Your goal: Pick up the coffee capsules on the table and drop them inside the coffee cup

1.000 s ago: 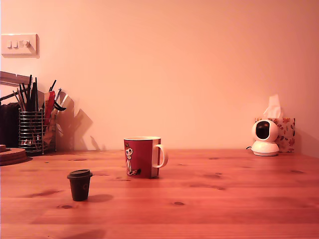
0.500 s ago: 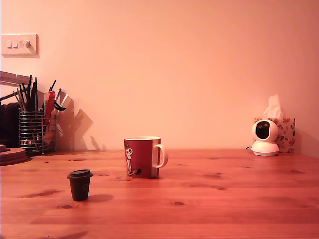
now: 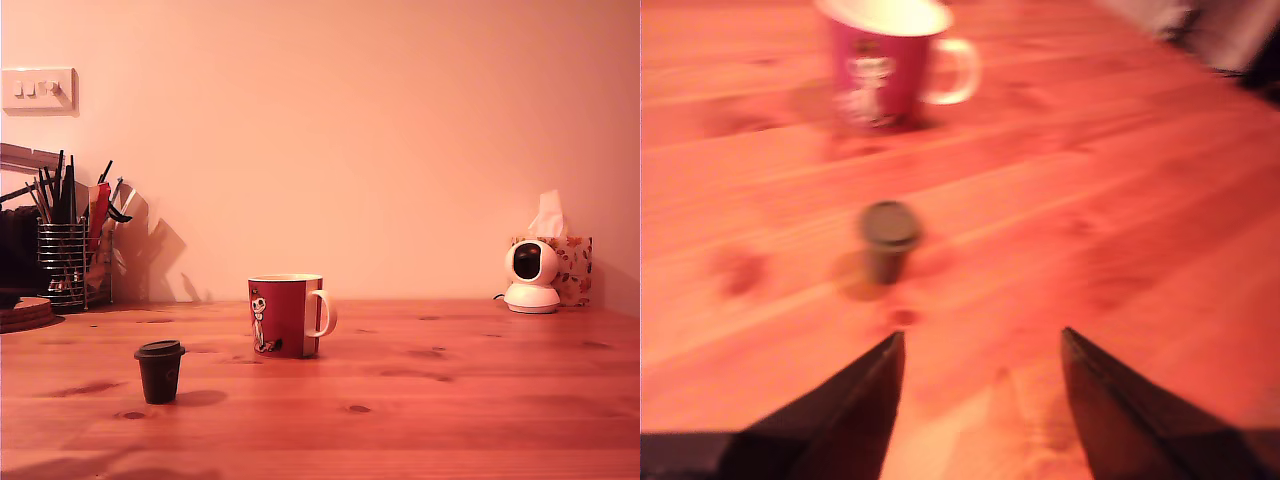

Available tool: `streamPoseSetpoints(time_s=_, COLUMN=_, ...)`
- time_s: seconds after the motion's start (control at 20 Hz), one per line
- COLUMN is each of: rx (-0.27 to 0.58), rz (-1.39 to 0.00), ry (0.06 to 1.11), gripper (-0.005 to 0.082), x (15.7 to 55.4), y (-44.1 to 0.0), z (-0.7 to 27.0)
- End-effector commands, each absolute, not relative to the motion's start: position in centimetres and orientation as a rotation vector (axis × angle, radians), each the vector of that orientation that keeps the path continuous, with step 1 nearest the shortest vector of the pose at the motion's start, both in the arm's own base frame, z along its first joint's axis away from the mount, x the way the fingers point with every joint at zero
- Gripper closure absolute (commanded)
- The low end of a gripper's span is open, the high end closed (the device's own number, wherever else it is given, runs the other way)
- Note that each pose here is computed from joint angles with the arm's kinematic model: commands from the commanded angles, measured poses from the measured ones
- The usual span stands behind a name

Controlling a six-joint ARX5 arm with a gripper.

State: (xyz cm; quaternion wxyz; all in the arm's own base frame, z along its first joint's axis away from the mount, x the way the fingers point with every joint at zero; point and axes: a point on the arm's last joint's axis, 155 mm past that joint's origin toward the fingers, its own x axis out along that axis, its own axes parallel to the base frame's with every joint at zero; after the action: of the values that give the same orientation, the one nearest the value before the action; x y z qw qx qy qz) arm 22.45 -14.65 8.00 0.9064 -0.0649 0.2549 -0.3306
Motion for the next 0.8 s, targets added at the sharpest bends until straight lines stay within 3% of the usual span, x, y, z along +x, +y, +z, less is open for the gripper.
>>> streamPoseSetpoints(time_s=0.0, rx=-0.115, rz=-0.677, ry=0.507, gripper=0.0299, x=22.9, y=-14.7, z=8.0)
streamPoseSetpoints(time_s=0.15, rx=-0.097, rz=-0.667, ry=0.496, gripper=0.0299, x=23.6, y=-14.7, z=7.9)
streamPoseSetpoints(time_s=0.35, rx=0.012, rz=-0.676, ry=0.403, gripper=0.0299, x=25.0, y=-15.1, z=8.6)
streamPoseSetpoints(time_s=0.55, rx=0.05, rz=-0.674, ry=0.416, gripper=0.0295, x=25.7, y=-15.1, z=7.5)
streamPoseSetpoints(time_s=0.65, rx=0.051, rz=-0.665, ry=0.436, gripper=0.0238, x=26.0, y=-15.1, z=6.7)
streamPoseSetpoints(time_s=0.75, rx=0.08, rz=-0.675, ry=0.429, gripper=0.0235, x=26.4, y=-15.3, z=6.2)
